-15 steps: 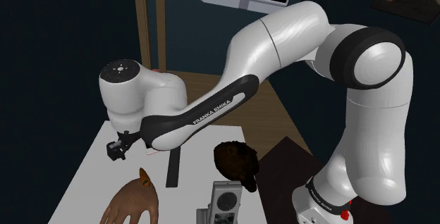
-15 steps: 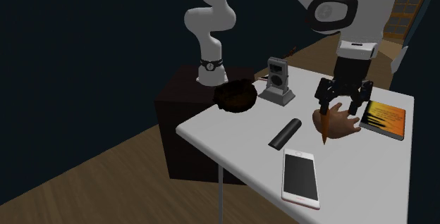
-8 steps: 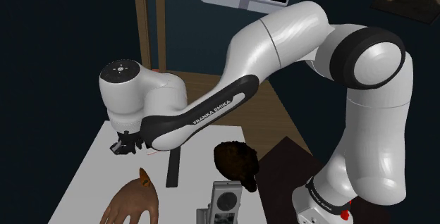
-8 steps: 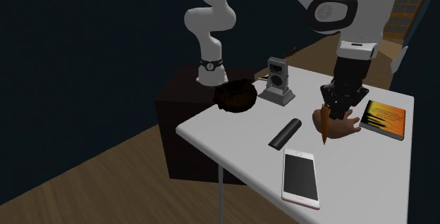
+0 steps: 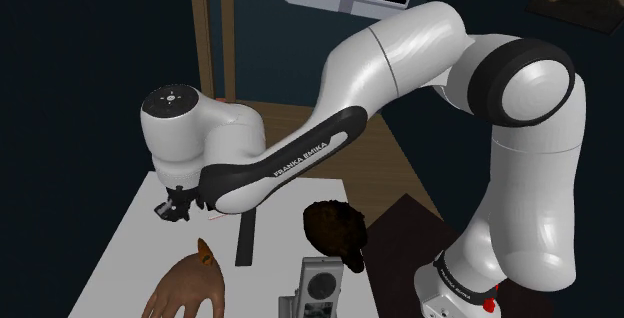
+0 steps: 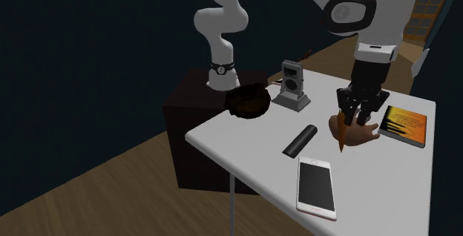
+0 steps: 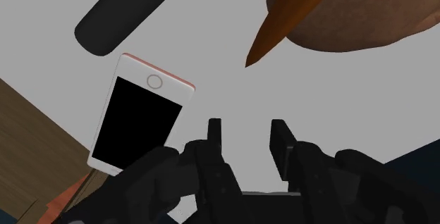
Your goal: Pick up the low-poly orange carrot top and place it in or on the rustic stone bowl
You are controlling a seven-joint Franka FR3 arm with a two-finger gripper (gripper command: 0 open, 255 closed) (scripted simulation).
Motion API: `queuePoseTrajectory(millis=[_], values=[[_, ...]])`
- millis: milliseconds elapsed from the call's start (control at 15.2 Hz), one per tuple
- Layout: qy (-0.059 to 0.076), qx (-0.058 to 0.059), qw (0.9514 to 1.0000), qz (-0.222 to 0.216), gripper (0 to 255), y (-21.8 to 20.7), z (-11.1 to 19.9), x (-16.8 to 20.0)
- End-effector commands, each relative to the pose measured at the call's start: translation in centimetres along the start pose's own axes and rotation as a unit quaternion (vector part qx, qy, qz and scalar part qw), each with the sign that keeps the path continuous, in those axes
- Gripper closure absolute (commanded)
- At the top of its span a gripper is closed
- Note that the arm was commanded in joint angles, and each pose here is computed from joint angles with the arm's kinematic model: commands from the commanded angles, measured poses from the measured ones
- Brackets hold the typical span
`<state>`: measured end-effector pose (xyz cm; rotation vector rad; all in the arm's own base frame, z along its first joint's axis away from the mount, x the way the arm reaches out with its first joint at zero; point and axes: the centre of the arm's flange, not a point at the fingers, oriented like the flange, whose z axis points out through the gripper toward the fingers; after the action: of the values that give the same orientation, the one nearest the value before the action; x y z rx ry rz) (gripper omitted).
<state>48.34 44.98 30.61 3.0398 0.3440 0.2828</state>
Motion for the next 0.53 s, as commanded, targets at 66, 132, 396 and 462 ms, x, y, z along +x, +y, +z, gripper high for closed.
queuePoseTrajectory(millis=[66,132,396,462], values=[[-0.049,0.044,0.9953,0.071,0,1.3,0.2,-1.2],[-0.074,0.066,0.9894,0.106,0,1.8,0.4,-1.9],[-0.17,0.151,0.9429,0.244,0,3.5,0.7,-5.0],[-0.173,0.154,0.9402,0.249,0,3.5,0.7,-5.1]])
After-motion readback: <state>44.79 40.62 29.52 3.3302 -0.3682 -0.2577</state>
